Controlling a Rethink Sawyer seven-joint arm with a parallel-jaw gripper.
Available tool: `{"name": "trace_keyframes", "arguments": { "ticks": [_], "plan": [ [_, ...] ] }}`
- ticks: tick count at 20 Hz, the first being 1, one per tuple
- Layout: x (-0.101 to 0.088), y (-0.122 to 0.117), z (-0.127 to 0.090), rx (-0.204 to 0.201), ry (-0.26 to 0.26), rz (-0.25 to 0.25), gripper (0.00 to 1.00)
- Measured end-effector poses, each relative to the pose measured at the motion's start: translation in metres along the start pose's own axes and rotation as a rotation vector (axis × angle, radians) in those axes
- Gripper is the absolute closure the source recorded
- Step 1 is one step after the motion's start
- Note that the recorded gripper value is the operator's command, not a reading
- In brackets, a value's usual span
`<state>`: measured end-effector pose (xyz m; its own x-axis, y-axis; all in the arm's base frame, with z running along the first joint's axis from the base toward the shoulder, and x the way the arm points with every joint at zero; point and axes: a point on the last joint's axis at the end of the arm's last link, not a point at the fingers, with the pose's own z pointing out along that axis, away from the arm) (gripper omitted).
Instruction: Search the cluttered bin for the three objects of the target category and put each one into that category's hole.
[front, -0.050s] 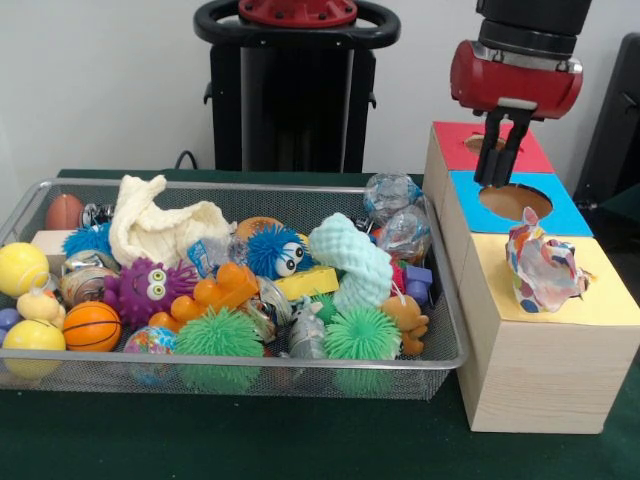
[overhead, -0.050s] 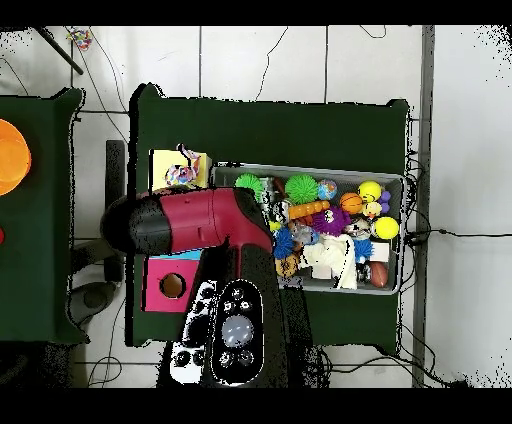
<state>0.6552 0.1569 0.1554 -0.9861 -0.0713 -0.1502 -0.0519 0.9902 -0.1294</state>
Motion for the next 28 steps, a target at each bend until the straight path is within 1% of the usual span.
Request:
{"name": "trace_keyframes", "arguments": {
  "ticks": [3, 6, 13, 14, 17, 20, 23, 24, 28],
  "plan": [
    [0.001, 0.003, 0.005, -0.003, 0.006, -0.004, 1.0],
    [-0.002, 0.003, 0.01, -0.003, 0.007, -0.005, 1.0],
    [-0.018, 0.009, 0.02, -0.016, -0.001, -0.007, 1.0],
    [-0.026, 0.012, 0.021, -0.019, -0.004, -0.01, 1.0],
    [-0.034, 0.015, 0.023, -0.017, -0.01, -0.014, 1.0],
    [-0.05, 0.021, 0.024, -0.01, -0.025, -0.029, 1.0],
    [-0.061, 0.026, 0.024, -0.003, -0.036, -0.041, 1.0],
    [-0.07, 0.029, 0.024, -0.001, -0.045, -0.045, 1.0],
    [-0.079, 0.033, 0.025, -0.008, -0.059, -0.047, 1.0]
  ]
}}
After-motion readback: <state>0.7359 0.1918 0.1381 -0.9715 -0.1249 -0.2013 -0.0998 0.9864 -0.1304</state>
